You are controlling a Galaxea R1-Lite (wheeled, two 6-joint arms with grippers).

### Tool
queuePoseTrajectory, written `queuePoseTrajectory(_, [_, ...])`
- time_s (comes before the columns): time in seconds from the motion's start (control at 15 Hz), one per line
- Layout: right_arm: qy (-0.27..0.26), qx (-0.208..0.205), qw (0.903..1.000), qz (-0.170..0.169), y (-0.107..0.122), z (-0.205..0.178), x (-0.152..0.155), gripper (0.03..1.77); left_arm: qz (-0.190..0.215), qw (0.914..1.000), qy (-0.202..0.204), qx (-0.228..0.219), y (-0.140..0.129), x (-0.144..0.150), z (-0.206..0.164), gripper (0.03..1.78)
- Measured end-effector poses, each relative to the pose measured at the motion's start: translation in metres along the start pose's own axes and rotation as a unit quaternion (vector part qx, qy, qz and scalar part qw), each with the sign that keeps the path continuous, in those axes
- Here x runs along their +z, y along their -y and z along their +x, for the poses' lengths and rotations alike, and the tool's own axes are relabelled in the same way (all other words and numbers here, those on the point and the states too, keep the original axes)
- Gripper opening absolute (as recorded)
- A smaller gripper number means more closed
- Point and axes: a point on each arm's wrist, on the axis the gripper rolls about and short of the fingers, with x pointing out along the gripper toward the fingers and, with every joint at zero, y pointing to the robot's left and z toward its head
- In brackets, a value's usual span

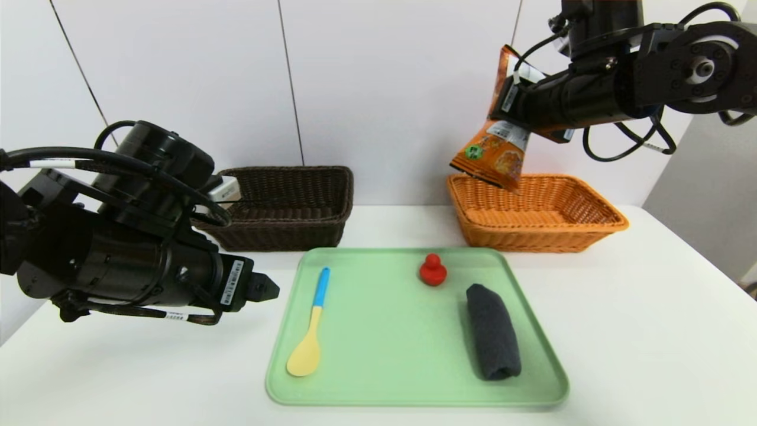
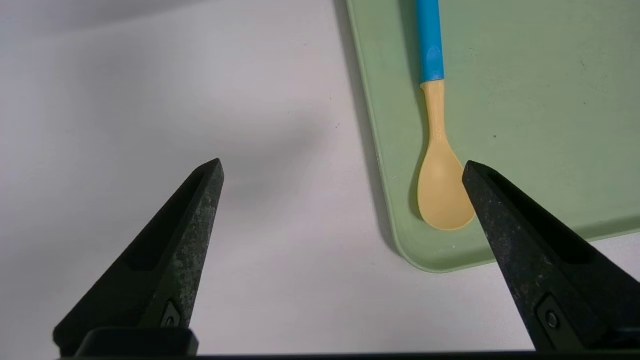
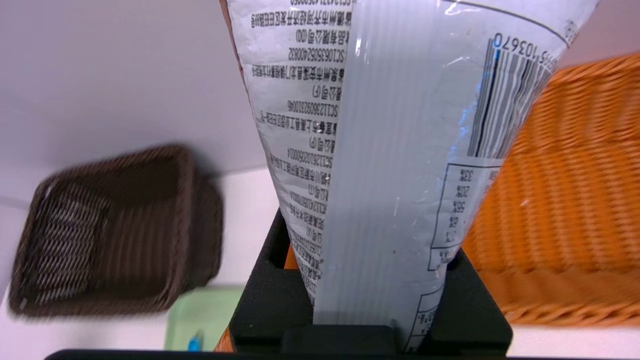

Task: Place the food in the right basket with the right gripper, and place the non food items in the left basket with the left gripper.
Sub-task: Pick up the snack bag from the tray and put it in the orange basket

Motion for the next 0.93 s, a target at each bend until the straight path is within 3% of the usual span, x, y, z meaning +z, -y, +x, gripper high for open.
queuePoseTrajectory(0.2, [0.032,-0.037,0.9984,0.027,0.02,0.021,0.006,0.45,0.0,1.0,0.0,0.0,-0.001,-0.002,-0.001,1.69])
queuePoseTrajectory(0.4, [0.034,-0.08,0.9917,0.095,0.032,0.04,-0.002,0.45,0.0,1.0,0.0,0.0,-0.001,-0.004,-0.003,1.69])
queuePoseTrajectory(0.6, [0.017,-0.117,0.9797,0.162,0.052,0.054,-0.009,0.45,-0.001,1.0,-0.001,-0.001,-0.002,-0.005,-0.003,1.69])
queuePoseTrajectory(0.93, [-0.013,-0.183,0.955,0.234,0.088,0.074,-0.021,0.45,-0.002,1.0,-0.005,0.0,-0.002,-0.008,-0.002,1.69])
